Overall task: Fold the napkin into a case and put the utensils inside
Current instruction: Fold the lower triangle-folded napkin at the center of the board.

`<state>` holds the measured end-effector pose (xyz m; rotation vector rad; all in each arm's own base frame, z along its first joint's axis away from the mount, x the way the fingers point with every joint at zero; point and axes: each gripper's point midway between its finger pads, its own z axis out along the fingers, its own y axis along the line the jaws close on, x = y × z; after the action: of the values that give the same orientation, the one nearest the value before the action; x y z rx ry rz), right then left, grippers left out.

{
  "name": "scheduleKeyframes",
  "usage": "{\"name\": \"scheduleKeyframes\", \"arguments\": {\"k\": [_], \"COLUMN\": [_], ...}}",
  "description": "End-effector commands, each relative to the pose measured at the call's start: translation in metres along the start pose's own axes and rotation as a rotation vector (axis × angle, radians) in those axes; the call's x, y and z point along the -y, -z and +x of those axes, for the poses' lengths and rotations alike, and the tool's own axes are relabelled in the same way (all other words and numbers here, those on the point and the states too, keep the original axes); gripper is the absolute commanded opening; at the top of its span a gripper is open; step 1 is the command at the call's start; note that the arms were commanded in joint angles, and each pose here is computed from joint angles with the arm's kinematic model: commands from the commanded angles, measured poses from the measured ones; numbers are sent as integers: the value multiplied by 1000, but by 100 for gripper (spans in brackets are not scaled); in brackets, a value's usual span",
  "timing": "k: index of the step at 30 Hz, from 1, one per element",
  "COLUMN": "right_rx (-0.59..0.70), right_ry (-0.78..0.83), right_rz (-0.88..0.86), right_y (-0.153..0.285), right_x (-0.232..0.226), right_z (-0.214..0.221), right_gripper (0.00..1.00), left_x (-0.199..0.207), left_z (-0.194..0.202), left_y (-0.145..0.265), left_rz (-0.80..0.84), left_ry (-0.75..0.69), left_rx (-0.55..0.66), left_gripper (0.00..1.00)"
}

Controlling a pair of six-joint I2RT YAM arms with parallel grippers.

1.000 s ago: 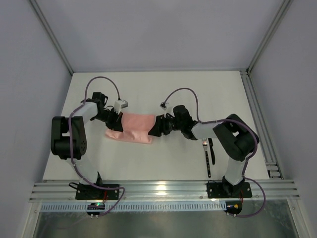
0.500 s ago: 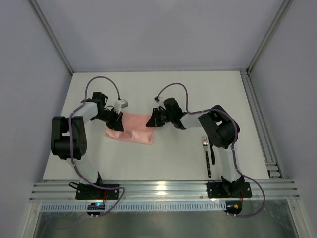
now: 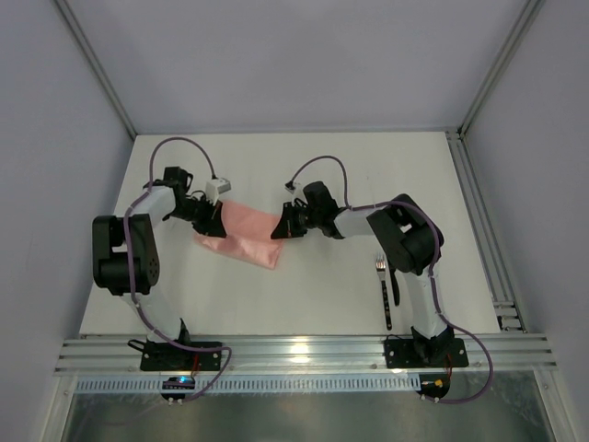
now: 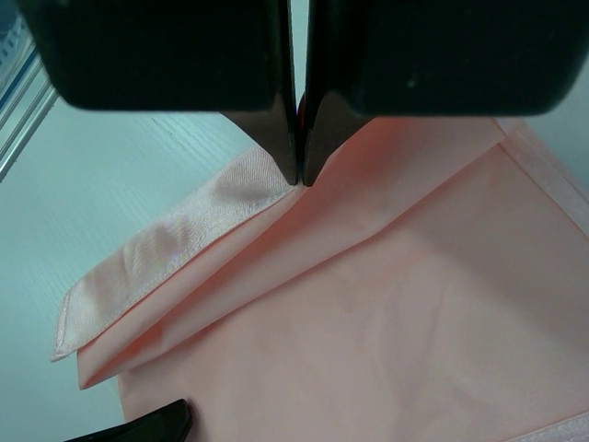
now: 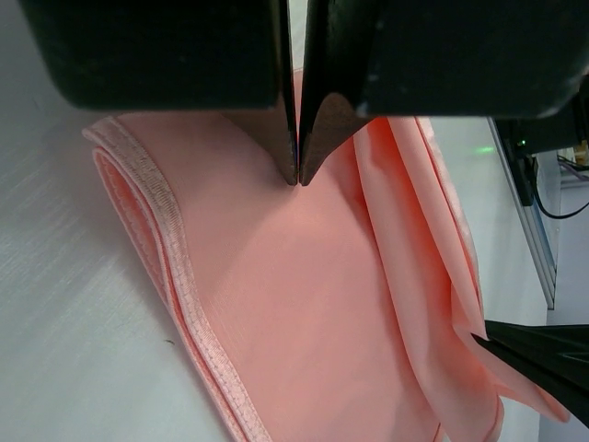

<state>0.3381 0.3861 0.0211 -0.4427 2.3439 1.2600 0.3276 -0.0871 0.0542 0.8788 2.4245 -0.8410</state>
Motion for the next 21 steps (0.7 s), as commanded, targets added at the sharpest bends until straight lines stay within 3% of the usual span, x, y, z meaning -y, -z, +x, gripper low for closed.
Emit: {"name": "scheduleKeyframes", "arguments": {"k": [1,12,21], "right_rx": [-69,-103,-80], "right_ry": [-5,53,231], "right_rz": [39,4,1], "right_y": [-2,0,18], "right_x": [13,7,-20], "right_z": [19,19,-14], "right_gripper": [5,5,17], "left_x": [-8,-17,-22], "left_z": [-10,-25,-13], "left_y": [0,-5,-24], "left_rz": [-4,-2,2], "left_ry": [-8,-1,18], "left_rx": [24,44,-41], "left_gripper": [0,0,0]}}
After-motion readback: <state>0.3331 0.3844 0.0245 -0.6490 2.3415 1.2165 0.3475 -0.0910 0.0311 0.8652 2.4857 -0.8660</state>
